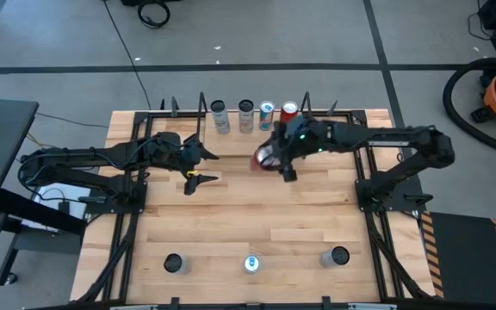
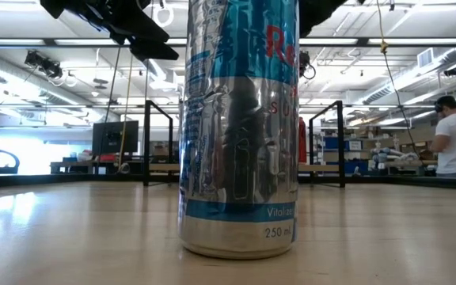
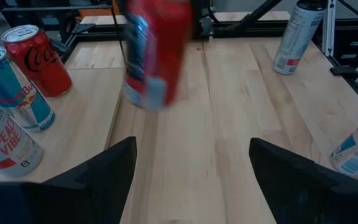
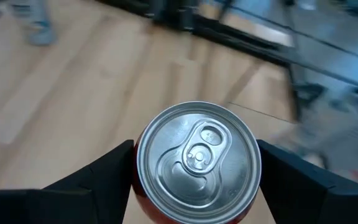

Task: Place canned beverage on shelf
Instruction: Put the red soda can on the shelf aligned with the other red soda can

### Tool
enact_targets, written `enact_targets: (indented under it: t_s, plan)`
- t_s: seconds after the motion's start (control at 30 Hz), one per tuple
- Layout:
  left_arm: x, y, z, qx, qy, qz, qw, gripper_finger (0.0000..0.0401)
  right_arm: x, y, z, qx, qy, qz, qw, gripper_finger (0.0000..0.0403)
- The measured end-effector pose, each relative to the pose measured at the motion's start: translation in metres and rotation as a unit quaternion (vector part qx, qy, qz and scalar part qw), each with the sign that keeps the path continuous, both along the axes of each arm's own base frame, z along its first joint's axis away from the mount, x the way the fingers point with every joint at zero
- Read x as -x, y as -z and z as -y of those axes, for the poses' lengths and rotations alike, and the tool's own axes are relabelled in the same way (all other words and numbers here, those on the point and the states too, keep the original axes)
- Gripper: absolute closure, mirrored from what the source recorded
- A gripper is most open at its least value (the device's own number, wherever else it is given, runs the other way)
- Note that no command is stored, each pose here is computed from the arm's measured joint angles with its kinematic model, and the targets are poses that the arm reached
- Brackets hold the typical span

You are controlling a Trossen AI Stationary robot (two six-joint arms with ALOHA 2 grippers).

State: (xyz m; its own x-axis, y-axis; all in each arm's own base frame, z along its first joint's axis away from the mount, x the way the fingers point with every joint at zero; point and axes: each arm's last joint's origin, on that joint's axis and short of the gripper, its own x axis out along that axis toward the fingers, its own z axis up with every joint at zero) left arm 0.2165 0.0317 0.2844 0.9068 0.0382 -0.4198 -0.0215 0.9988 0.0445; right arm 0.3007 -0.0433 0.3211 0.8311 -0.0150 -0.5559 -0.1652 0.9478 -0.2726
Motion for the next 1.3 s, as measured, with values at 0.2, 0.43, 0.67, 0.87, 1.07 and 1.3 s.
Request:
enact_targets:
  t_s: [0.2,0.43,0.67,0.87,1.07,1.3]
  plan:
    - [0.0,0.0,0.0,0.0,0.0,0.0,1.0,0.0087,0.032,-0.017,0.02,0.004,0.096,-0.008,0.995,0.0104]
    - [0.0,0.0,0.0,-0.001,0.0,0.0,1.0,0.0087,0.049,-0.021,0.049,-0.007,0.179,-0.011,0.984,0.0105]
    - [0.0,0.0,0.0,0.0,0.0,-0.002,1.0,0.0087,0.06,0.004,0.073,-0.051,0.207,-0.05,0.976,0.0105]
    - [0.0,0.001,0.0,0.0,0.001,-0.004,1.0,0.0087,0.063,0.033,0.079,-0.066,0.218,-0.048,0.973,0.0105]
    - [0.0,0.001,0.0,0.0,0.0,-0.005,1.0,0.0087,0.07,0.049,0.086,-0.07,0.234,-0.053,0.968,0.0105]
    - [0.0,0.001,0.0,0.0,0.0,-0.005,1.0,0.0087,0.077,0.062,0.095,-0.083,0.251,-0.047,0.963,0.0105]
